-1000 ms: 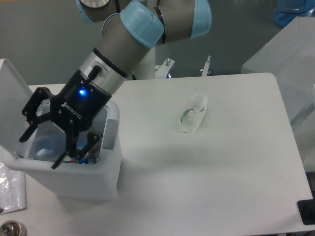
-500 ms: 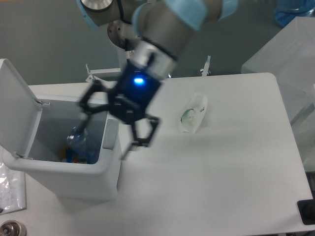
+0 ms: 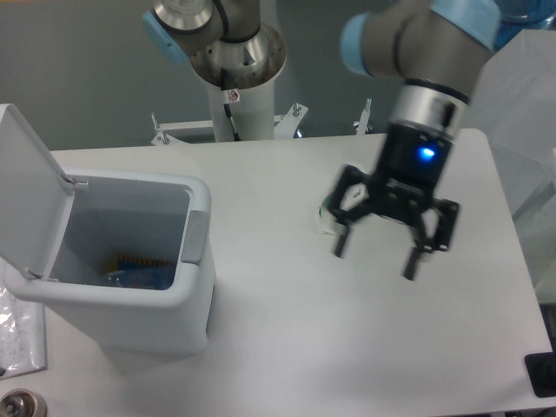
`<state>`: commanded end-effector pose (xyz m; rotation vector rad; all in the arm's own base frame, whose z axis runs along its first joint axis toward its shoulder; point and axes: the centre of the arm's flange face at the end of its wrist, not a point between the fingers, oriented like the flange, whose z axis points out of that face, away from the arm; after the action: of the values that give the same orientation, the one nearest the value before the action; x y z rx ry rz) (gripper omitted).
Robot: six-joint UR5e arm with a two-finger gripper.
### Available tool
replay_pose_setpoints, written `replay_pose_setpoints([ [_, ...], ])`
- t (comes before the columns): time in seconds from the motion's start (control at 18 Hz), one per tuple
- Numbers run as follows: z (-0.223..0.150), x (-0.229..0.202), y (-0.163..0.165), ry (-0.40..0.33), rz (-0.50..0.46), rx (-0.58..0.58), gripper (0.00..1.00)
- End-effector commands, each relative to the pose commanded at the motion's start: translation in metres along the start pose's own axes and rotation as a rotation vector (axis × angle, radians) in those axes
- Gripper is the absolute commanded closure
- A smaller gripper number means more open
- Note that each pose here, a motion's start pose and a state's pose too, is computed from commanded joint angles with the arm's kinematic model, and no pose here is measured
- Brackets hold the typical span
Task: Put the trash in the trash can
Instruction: 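Move the gripper over the crumpled plastic bag and lower it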
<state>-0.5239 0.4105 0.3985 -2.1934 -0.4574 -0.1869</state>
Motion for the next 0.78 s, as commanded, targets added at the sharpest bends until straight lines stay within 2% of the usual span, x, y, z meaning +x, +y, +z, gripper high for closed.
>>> replay_pose_setpoints([
  [0.11,0.011,-0.004,0.029,-0.023,0.027,-0.071,0.0],
  [0.22,0.019,-0.003,0.052,-0.007,0.06,-0.113,0.0],
  [0.44,0.022,-0.005,0.07,-0.093,0.129,-0.233,0.0],
  [0.56,0.025,-0.005,0.077,-0.108,0.154,-0.276,0.0],
  [0.72,0.022,-0.002,0.096,-0.169,0.19,-0.468,0.0],
  [0.78,0.026,0.003,0.098,-0.153,0.207,-0.503,0.0],
])
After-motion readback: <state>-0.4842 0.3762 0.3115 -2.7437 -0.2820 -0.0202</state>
